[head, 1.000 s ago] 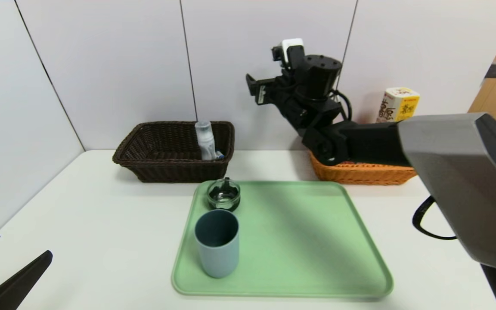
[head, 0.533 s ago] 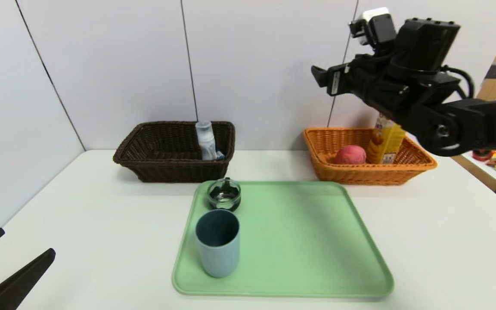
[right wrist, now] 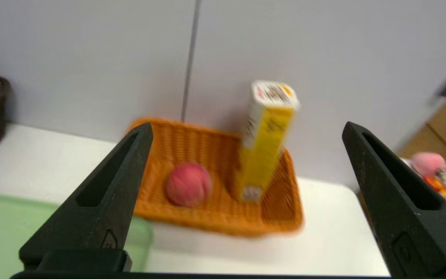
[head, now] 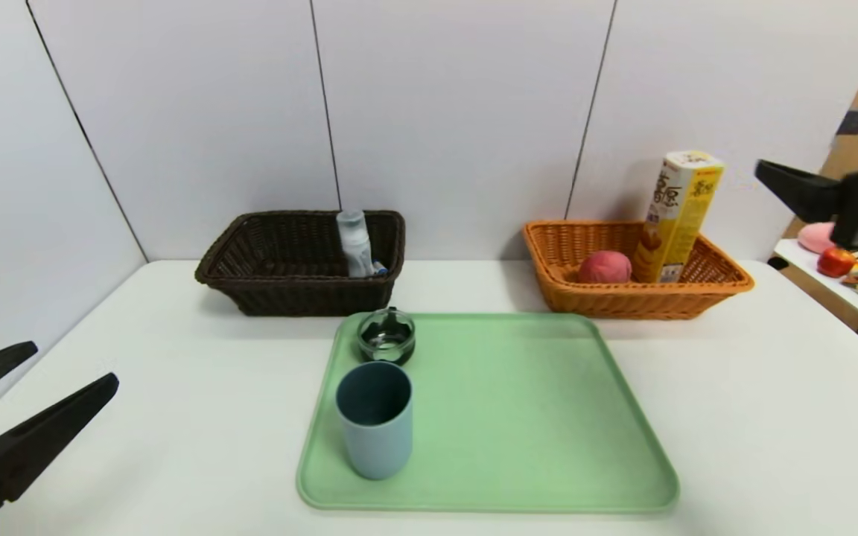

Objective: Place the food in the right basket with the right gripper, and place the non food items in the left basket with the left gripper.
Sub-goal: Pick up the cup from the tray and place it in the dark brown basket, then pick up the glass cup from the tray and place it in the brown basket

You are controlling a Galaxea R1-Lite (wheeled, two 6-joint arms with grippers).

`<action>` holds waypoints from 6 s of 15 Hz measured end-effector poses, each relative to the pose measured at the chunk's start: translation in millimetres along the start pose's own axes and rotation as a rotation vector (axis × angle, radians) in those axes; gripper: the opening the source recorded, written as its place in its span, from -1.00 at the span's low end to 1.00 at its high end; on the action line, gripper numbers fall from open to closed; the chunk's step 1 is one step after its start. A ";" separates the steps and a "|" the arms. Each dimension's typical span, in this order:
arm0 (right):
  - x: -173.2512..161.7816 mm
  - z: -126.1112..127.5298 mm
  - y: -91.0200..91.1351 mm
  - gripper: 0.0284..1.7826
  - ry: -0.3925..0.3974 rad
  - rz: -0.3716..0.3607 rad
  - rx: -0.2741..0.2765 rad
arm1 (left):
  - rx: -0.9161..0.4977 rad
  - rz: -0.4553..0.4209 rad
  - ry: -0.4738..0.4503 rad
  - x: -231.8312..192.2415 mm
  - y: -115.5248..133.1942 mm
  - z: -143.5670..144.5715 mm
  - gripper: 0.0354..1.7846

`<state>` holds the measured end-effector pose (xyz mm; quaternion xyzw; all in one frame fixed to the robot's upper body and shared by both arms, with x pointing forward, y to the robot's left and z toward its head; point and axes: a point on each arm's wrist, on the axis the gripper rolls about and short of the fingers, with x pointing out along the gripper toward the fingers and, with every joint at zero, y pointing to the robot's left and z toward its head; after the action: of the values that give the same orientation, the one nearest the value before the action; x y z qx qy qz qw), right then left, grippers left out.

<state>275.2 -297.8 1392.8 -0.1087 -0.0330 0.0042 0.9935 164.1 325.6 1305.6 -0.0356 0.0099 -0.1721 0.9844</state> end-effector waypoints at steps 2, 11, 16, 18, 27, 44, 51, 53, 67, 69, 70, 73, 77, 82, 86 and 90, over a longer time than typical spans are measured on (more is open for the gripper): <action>-43.9 -14.8 -11.1 0.90 0.033 -0.023 -0.004 | 0.005 -0.018 -0.010 13.8 3.3 9.8 0.89; -116.8 -61.3 -18.2 0.90 0.091 -0.062 0.006 | 0.002 -0.373 0.070 110.8 -36.7 10.5 0.89; -121.6 -72.1 -16.3 0.90 0.112 -0.052 0.002 | 0.043 -0.465 -0.035 98.4 -46.3 -21.1 0.89; -122.1 -74.1 -15.8 0.90 0.117 -0.050 0.000 | 0.047 -0.471 -0.058 87.6 -44.8 -33.4 0.89; -119.2 -76.9 -14.3 0.90 0.133 -0.025 -0.002 | 0.030 -0.534 0.116 104.5 -57.6 -69.4 0.89; -116.3 -77.5 -12.9 0.90 0.138 0.010 0.016 | 0.064 -0.528 0.226 174.2 -77.8 -128.9 0.40; -116.7 -81.8 -11.9 0.90 0.152 0.014 0.014 | 0.081 -0.526 0.139 168.0 -77.9 -108.6 0.26; -117.3 -83.5 -11.6 0.90 0.157 0.014 0.013 | 0.134 -0.483 0.055 164.5 -76.6 -92.4 0.26; -123.8 -86.2 -12.1 0.90 0.144 0.005 0.039 | 0.215 -0.054 -0.031 287.1 64.2 39.1 0.25; -125.0 -85.4 -12.4 0.90 0.136 0.005 0.041 | 0.216 -0.026 0.020 302.3 81.2 22.7 0.25; -125.6 -85.2 -12.6 0.90 0.133 0.003 0.043 | 0.211 -0.021 0.039 307.6 85.7 14.8 0.25; -126.1 -85.1 -12.6 0.90 0.130 0.004 0.044 | 0.212 -0.012 0.078 316.6 93.2 -2.6 0.38; -125.8 -86.0 -12.4 0.90 0.136 0.007 0.043 | 0.220 -0.006 0.093 318.8 97.2 -9.1 0.59; -126.0 -89.5 -11.6 0.90 0.147 0.008 0.043 | 0.222 -0.025 0.047 311.9 87.0 9.0 0.74; -126.4 -91.2 -11.2 0.90 0.152 0.009 0.055 | 0.167 -0.151 -0.001 280.8 30.5 33.8 0.81; -127.0 -91.3 -11.3 0.90 0.150 0.008 0.055 | 0.129 -0.312 0.111 220.9 -28.8 6.5 0.85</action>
<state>154.6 -330.5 1298.0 -0.0817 0.0419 0.0010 0.9958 362.3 224.0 1312.6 0.0360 0.0476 -0.3249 0.9439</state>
